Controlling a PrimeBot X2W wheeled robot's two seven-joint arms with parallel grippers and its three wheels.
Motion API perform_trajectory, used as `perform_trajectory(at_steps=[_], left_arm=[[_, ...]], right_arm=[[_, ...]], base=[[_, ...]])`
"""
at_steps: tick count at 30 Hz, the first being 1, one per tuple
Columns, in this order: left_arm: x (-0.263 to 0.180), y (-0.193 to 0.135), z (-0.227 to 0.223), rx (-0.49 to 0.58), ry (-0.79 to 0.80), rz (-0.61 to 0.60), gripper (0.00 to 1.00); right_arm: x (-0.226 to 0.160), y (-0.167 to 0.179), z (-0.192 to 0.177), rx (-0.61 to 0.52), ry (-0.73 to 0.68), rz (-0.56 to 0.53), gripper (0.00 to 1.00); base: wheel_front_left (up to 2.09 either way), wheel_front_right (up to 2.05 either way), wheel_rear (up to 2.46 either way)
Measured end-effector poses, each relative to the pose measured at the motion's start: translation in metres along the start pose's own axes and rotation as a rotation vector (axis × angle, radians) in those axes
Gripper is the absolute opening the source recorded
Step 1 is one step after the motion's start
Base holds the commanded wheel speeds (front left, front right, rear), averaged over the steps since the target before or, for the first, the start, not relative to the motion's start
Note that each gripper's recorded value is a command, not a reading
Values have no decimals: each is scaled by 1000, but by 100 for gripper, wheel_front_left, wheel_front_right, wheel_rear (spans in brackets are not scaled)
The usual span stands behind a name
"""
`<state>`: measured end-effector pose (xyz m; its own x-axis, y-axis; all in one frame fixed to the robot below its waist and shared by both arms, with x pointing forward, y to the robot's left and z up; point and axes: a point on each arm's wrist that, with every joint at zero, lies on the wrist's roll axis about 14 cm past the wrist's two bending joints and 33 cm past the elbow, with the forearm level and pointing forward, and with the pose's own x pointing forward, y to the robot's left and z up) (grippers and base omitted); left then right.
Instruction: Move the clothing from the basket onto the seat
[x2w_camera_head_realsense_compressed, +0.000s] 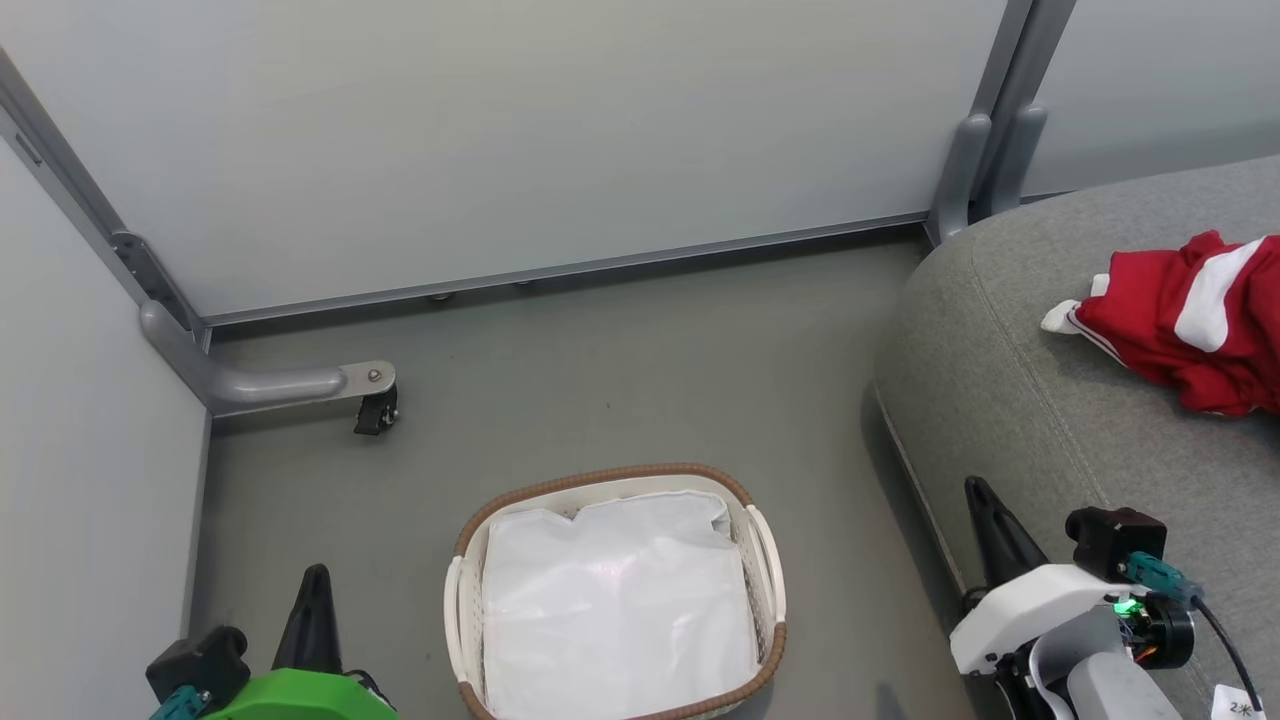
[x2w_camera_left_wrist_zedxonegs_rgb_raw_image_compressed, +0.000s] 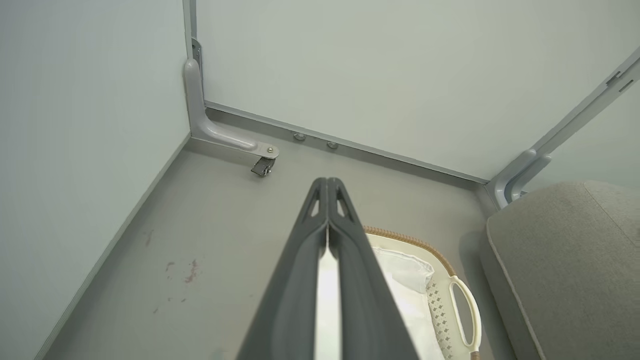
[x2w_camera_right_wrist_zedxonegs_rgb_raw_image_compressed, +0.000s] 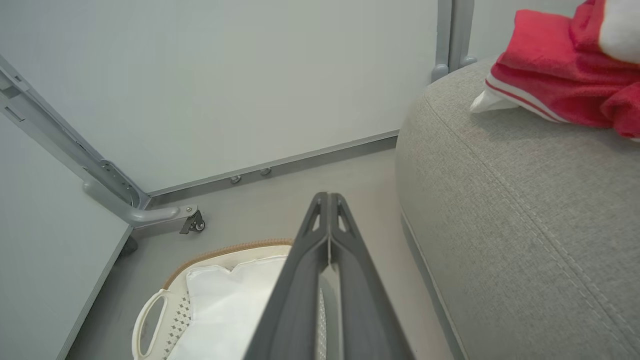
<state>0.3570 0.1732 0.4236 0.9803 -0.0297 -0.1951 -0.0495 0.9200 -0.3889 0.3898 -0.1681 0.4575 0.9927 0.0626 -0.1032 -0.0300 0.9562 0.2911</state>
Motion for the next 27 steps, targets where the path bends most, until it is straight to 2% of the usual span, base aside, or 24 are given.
perform_trajectory(at_steps=[27], left_arm=[[6, 6, 21, -396, -34, 40, 0]], right_arm=[[-1, -13, 15, 438, -32, -64, 0]], base=[[0, 0, 0]])
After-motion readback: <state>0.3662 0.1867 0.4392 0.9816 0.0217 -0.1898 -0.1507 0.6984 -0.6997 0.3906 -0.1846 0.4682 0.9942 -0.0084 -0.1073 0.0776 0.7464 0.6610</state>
